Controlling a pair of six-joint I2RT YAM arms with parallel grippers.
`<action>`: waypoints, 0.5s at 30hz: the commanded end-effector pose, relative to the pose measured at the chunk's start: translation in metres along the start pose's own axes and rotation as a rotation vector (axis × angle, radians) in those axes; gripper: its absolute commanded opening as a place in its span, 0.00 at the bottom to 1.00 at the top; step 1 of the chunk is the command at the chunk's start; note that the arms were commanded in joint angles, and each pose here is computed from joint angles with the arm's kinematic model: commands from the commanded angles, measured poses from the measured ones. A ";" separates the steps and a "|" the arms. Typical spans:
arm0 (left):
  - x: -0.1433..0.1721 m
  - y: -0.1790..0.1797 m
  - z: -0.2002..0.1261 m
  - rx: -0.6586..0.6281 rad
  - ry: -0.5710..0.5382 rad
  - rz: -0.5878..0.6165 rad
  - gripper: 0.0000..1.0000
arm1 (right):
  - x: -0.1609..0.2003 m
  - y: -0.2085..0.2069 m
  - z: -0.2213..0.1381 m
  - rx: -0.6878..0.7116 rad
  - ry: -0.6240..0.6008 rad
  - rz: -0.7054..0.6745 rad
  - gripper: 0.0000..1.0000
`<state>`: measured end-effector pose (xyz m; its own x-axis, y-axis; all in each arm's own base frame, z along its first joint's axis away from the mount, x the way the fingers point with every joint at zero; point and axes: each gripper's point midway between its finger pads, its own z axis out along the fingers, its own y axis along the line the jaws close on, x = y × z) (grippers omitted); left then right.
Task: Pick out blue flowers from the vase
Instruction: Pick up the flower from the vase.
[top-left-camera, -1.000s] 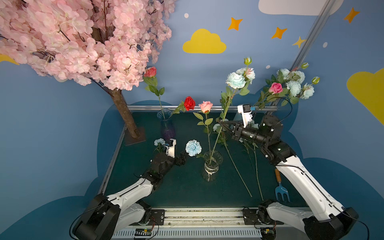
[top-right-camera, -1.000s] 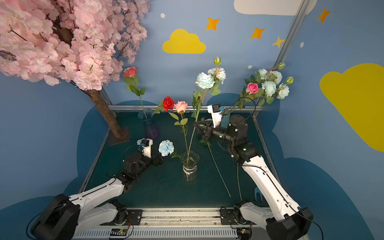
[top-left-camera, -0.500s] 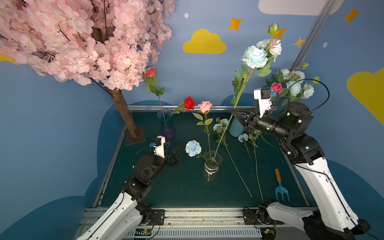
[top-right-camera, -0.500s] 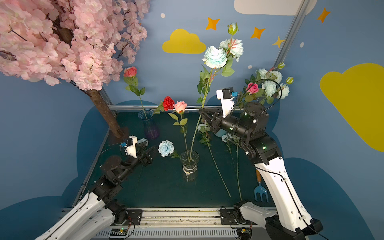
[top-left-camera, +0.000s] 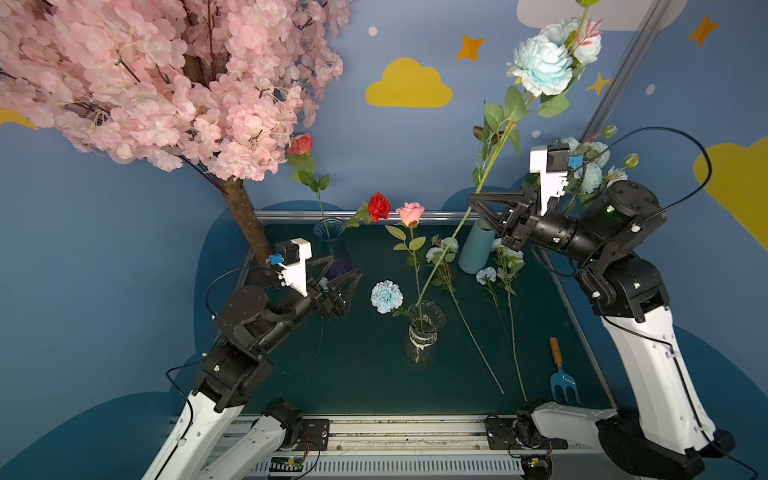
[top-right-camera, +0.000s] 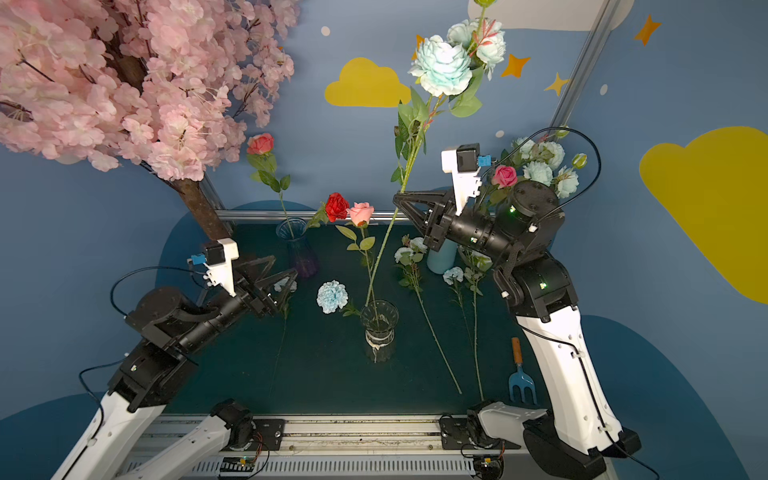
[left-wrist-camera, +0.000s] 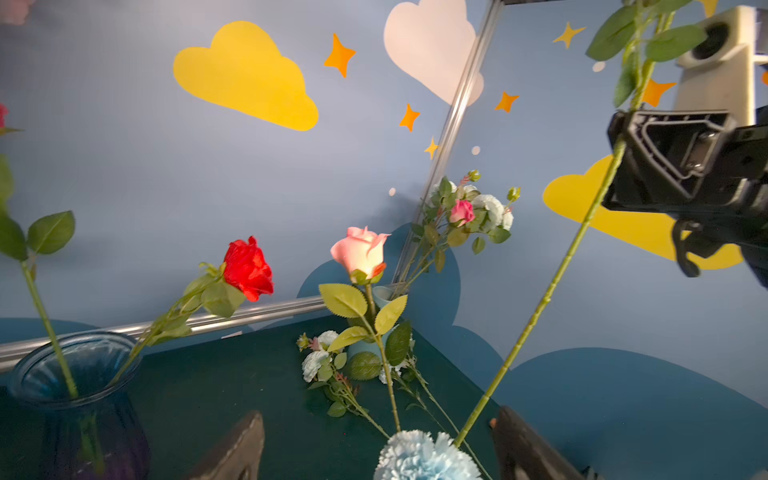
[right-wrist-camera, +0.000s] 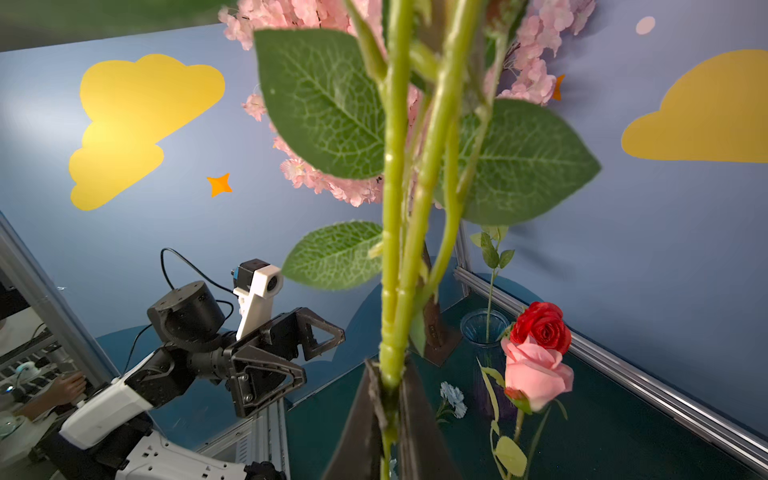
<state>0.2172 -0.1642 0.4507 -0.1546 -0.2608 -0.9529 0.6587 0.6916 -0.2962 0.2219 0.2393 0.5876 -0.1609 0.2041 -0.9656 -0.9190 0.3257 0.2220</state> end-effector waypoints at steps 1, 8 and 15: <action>-0.004 -0.026 0.002 0.146 0.047 0.007 0.86 | -0.004 0.012 0.008 -0.110 -0.012 0.012 0.00; -0.036 -0.052 0.033 0.343 0.034 -0.004 0.86 | 0.000 0.010 0.023 -0.210 -0.013 0.068 0.00; -0.047 -0.051 0.050 0.464 0.052 -0.095 0.86 | 0.003 0.016 0.032 -0.318 0.016 0.131 0.00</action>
<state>0.2475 -0.2186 0.4885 -0.2715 -0.2410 -0.9318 0.8411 0.4111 -0.3514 0.2364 0.2735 0.5776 -0.3073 0.2039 -0.9295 -0.9395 0.0904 0.3305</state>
